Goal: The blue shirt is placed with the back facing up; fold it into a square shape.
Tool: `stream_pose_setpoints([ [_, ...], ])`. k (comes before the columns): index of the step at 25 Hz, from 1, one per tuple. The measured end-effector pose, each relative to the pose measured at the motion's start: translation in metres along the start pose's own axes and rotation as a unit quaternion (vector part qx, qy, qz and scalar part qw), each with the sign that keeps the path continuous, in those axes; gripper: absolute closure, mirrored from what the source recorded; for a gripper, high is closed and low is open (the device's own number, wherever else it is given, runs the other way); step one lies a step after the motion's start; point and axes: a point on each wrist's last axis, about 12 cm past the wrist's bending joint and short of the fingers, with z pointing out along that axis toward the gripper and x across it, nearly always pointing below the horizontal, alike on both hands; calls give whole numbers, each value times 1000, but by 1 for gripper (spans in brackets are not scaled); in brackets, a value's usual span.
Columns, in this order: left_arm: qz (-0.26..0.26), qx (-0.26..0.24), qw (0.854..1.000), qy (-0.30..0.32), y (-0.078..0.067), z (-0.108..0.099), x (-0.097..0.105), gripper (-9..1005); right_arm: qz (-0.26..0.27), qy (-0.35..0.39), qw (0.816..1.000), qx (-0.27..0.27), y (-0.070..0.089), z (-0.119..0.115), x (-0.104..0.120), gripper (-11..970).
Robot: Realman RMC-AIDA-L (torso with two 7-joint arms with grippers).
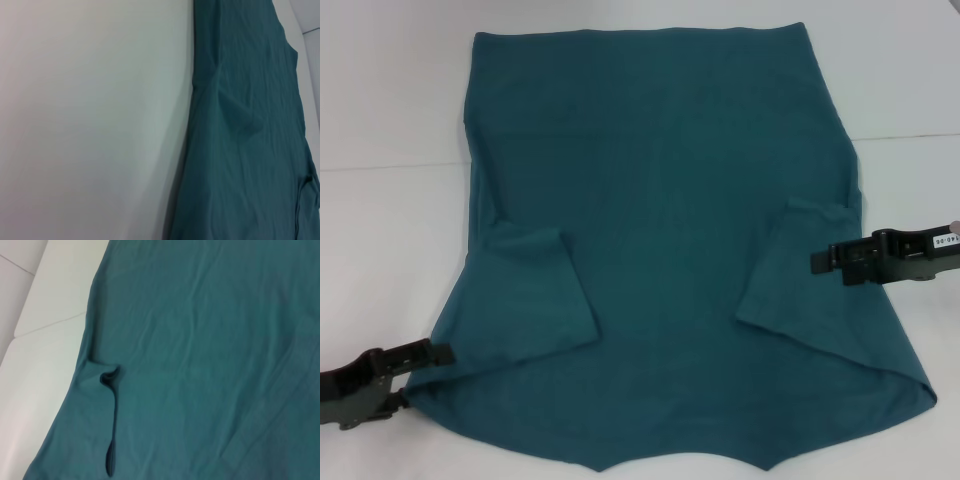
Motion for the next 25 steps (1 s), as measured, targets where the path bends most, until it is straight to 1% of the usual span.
stream_pose_setpoints([
  [2,-3,-1,1000,0,-1,3,-1,92,1,0,1000,0,0,0,0,211],
  [11,0,-10,1000,5,-2,5,-4,168,5,-3,1000,-2,-2,-2,2,211],
  [22,5,-12,1000,11,-3,6,-4,591,4,-3,1000,-1,-3,-3,2,211],
  [25,11,-10,1000,11,-4,6,-5,727,5,-3,1000,-1,-4,-4,3,211],
])
